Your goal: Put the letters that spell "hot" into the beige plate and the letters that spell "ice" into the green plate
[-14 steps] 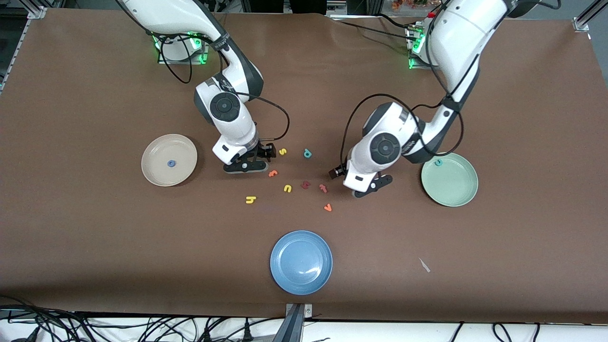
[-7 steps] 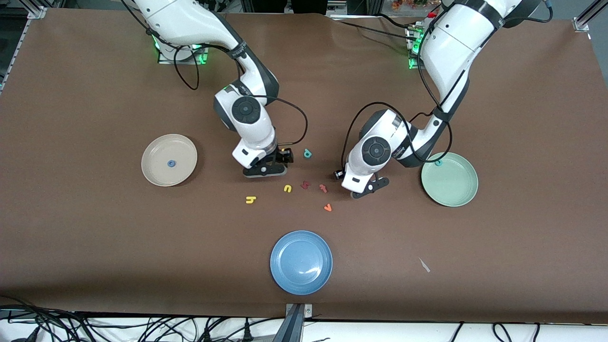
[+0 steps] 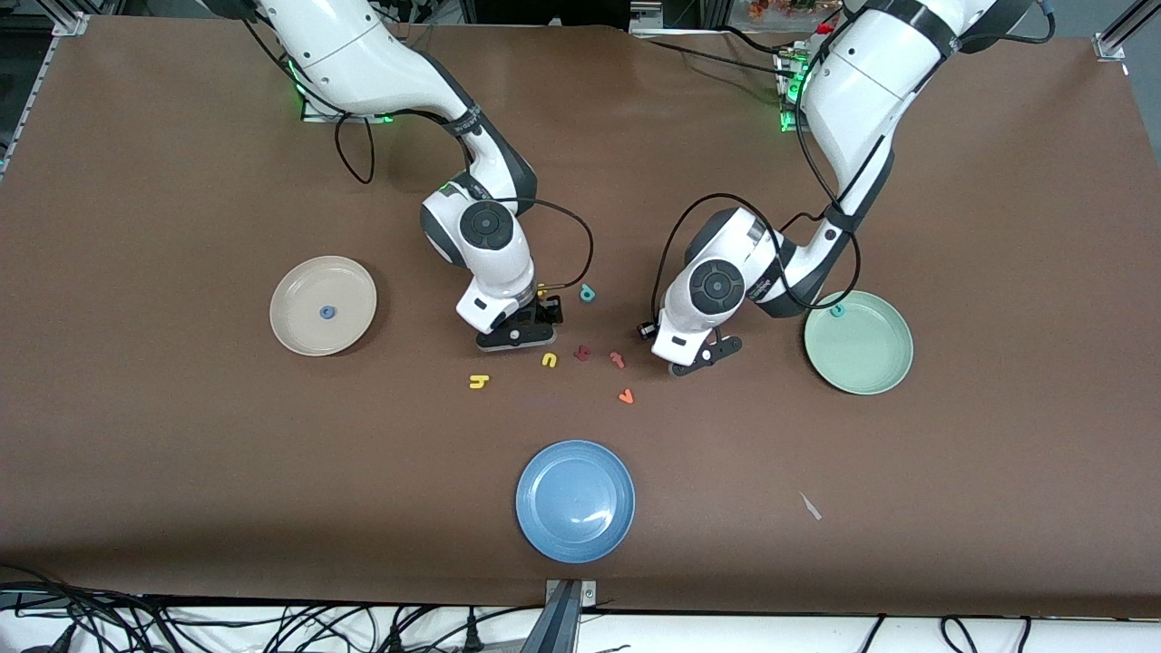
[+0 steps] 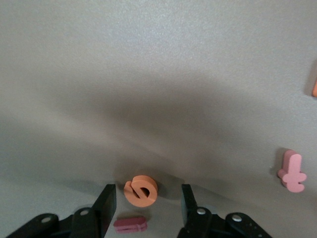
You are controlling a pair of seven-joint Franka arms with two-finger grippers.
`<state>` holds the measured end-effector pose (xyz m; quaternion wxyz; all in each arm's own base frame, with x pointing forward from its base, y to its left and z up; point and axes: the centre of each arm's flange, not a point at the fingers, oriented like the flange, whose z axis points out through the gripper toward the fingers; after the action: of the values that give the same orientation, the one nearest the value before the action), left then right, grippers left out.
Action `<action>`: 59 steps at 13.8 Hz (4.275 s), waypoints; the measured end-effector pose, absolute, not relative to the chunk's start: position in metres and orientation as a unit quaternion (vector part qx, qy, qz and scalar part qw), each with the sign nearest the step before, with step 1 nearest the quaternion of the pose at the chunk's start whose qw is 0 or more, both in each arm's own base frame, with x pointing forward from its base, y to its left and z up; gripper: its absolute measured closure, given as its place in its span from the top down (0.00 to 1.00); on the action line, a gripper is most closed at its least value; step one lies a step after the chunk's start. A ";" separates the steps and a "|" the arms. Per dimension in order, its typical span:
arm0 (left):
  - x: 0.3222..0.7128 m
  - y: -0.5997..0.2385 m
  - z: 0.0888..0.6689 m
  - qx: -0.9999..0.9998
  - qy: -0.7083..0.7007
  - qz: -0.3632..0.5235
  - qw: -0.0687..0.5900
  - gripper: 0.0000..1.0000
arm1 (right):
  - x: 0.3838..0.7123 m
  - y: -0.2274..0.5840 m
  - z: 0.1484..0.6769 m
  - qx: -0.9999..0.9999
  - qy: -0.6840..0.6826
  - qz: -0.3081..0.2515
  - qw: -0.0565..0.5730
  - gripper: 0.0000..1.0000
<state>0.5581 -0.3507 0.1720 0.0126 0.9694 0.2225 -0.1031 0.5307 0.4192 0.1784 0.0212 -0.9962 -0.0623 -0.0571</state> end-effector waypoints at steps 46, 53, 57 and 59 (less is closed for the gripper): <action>0.636 -0.102 0.304 0.973 0.158 -0.162 0.046 1.00 | 0.508 0.081 0.291 -0.973 -0.217 0.042 -0.072 0.17; 0.570 -0.285 0.287 0.973 0.164 -0.153 0.050 1.00 | 0.505 0.081 0.288 -0.974 -0.213 0.040 -0.067 0.77; 0.517 -0.338 0.235 0.981 0.155 -0.107 0.045 1.00 | 0.516 0.111 0.295 -0.980 -0.196 -0.009 -0.023 0.76; 0.499 -0.344 0.207 0.985 0.149 -0.085 0.034 0.99 | 0.536 0.167 0.289 -0.981 -0.191 -0.038 -0.002 0.76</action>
<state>0.4985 -0.3442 0.2073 0.0336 0.9846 0.1486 -0.0854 0.5357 0.1668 0.2890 -0.0019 -0.9808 -0.1914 -0.0383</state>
